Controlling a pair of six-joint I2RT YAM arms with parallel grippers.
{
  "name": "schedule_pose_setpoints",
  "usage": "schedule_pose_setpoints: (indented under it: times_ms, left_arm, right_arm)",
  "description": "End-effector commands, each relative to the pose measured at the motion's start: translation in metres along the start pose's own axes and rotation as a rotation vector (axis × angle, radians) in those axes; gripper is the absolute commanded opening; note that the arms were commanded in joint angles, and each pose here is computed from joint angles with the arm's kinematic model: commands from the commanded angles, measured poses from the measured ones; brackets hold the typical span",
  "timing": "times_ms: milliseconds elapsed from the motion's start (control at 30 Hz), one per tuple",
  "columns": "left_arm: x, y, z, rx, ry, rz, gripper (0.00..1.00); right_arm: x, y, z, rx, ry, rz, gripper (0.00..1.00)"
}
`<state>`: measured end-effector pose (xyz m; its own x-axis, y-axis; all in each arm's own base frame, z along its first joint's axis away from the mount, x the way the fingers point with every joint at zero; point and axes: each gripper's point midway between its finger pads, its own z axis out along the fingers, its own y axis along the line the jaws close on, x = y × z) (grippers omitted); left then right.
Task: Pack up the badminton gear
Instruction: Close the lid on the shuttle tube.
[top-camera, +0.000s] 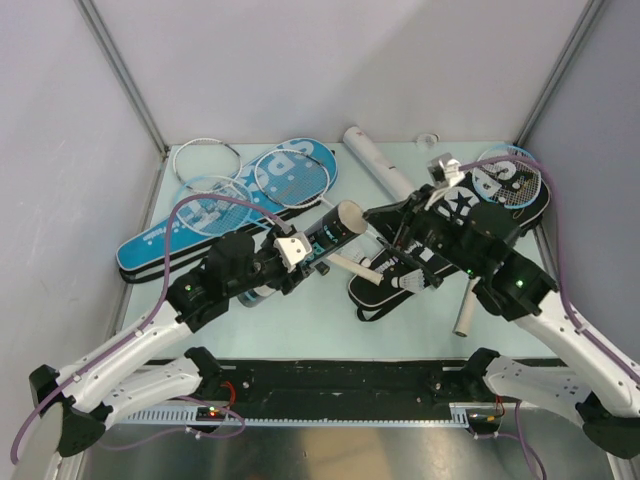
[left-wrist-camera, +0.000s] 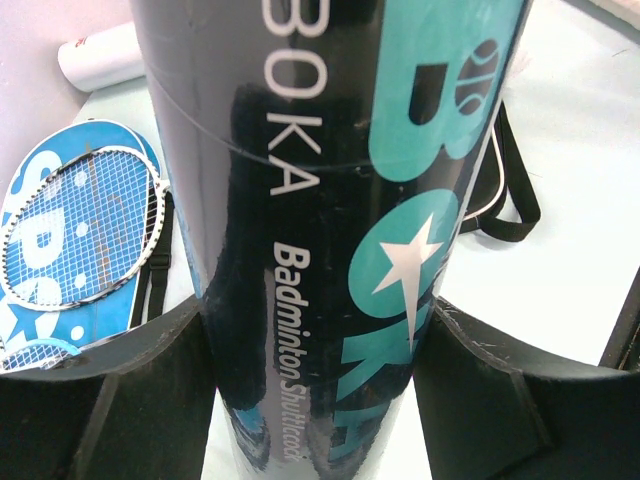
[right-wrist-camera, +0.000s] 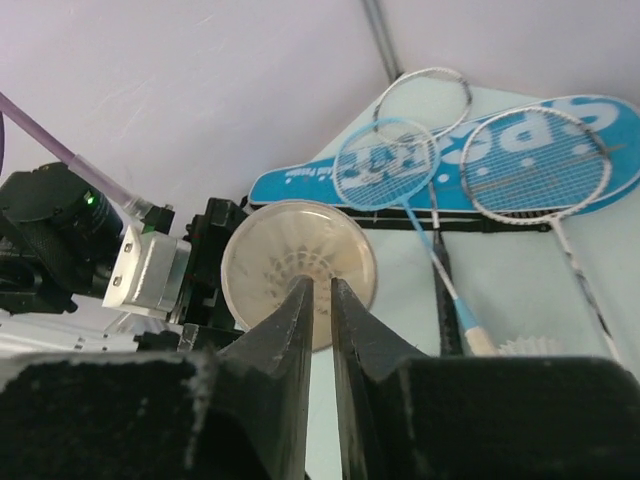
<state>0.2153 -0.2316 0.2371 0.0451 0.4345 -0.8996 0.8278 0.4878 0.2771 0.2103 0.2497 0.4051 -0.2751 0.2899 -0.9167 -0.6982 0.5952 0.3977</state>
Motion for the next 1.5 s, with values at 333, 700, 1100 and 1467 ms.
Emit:
schedule_pose_setpoints:
  times_ms: [333,700,1100,1467]
  left_arm:
    - [-0.046,0.018,0.0,-0.053,-0.124,0.006,0.42]
    - [-0.035,0.032,-0.001,-0.121,-0.092,-0.073,0.41]
    - [0.016,0.115,-0.024,-0.447,0.015,-0.455,0.41]
    - [0.081,0.167,-0.045,-0.783,-0.044,-1.121,0.44]
  right_arm:
    - [0.102,0.02,0.032,-0.057,0.362,0.128,0.15]
    - [-0.005,-0.009,0.003,0.066,0.007,0.079,0.35]
    - [0.006,-0.024,-0.019,0.134,0.032,0.03,0.91]
    - [0.06,-0.044,-0.014,0.188,0.191,0.082,0.99]
